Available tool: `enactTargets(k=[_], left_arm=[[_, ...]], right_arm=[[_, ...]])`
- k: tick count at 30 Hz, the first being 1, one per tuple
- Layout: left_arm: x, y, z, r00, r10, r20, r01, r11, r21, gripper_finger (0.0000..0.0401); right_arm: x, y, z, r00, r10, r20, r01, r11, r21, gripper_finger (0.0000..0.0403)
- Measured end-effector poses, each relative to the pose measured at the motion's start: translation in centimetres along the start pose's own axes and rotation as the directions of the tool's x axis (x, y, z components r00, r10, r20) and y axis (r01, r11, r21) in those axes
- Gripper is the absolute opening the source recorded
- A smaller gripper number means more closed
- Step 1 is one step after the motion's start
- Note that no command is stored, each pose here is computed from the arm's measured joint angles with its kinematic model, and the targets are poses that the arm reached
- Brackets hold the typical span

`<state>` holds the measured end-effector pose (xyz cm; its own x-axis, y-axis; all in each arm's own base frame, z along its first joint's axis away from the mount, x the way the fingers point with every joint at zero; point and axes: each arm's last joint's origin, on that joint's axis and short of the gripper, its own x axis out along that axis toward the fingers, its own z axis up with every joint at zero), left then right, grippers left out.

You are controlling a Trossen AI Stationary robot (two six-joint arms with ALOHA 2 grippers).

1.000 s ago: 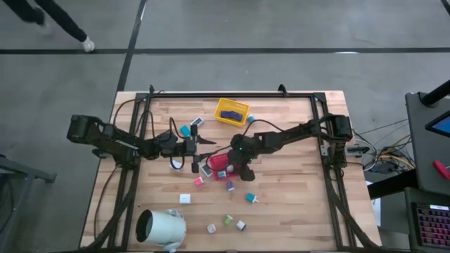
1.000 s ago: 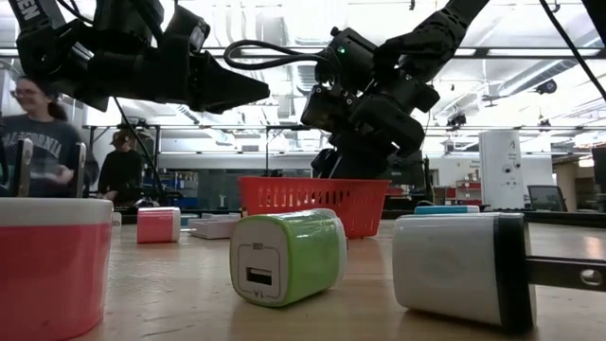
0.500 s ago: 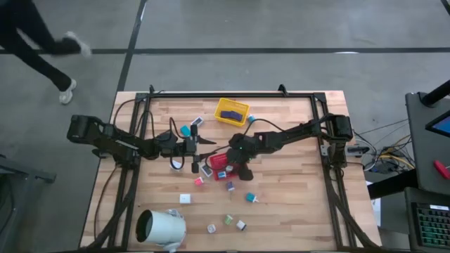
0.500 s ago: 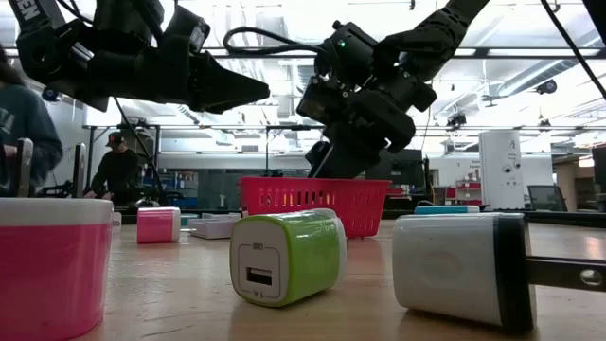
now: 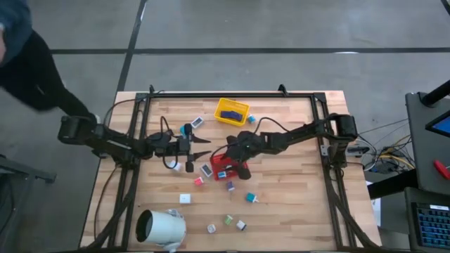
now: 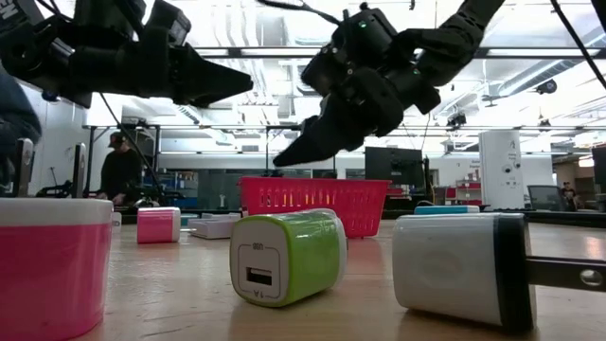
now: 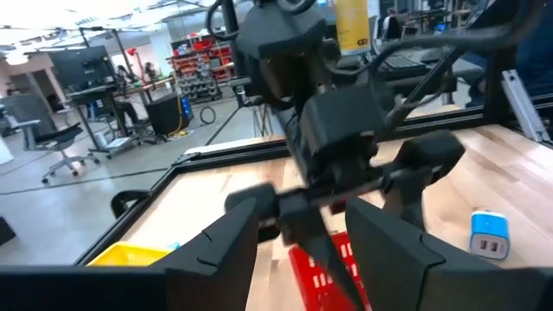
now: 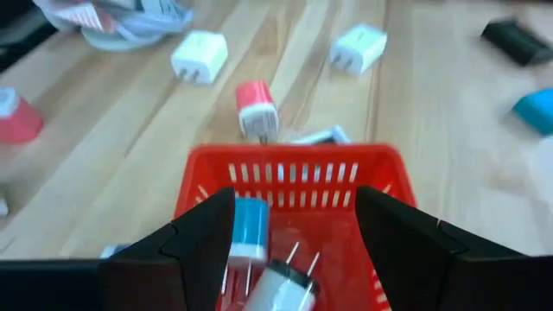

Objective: Pick & Place Office items
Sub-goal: Put the black digital clock into the yellow bin

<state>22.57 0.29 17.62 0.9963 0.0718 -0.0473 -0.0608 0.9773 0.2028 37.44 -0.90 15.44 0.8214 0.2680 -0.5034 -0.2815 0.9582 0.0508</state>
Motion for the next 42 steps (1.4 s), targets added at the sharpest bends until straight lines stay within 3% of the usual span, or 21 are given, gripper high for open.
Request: enactTargets(k=[14, 28, 35, 37, 42], left_arm=[[-0.6, 0.2, -0.6, 0.997, 0.041, -0.059, -0.042, 0.999, -0.022, 0.0177], [-1.2, 1.0, 0.2, 0.961, 0.121, -0.248, -0.141, 0.988, -0.064, 0.0177], [-1.2, 1.7, 2.6, 0.887, 0.134, -0.441, -0.174, 0.983, -0.051, 0.0177], [-1.2, 2.0, 3.6, 0.850, 0.158, -0.503, -0.205, 0.978, -0.039, 0.0177], [-2.0, 2.8, 5.4, 0.700, 0.203, -0.685, -0.267, 0.964, 0.013, 0.0177]], right_arm=[[-6.0, 2.3, 0.1, 0.965, -0.012, 0.263, 0.037, 0.995, -0.091, 0.0224], [-13.2, 4.8, -2.6, 0.931, -0.069, 0.358, 0.104, 0.991, -0.080, 0.0224], [-14.3, 5.4, -4.7, 0.936, -0.086, 0.343, 0.110, 0.993, -0.050, 0.0224], [-14.5, 5.5, -5.2, 0.938, -0.088, 0.334, 0.107, 0.994, -0.037, 0.0224], [-14.6, 5.9, -6.5, 0.947, -0.080, 0.311, 0.095, 0.995, -0.033, 0.0224]])
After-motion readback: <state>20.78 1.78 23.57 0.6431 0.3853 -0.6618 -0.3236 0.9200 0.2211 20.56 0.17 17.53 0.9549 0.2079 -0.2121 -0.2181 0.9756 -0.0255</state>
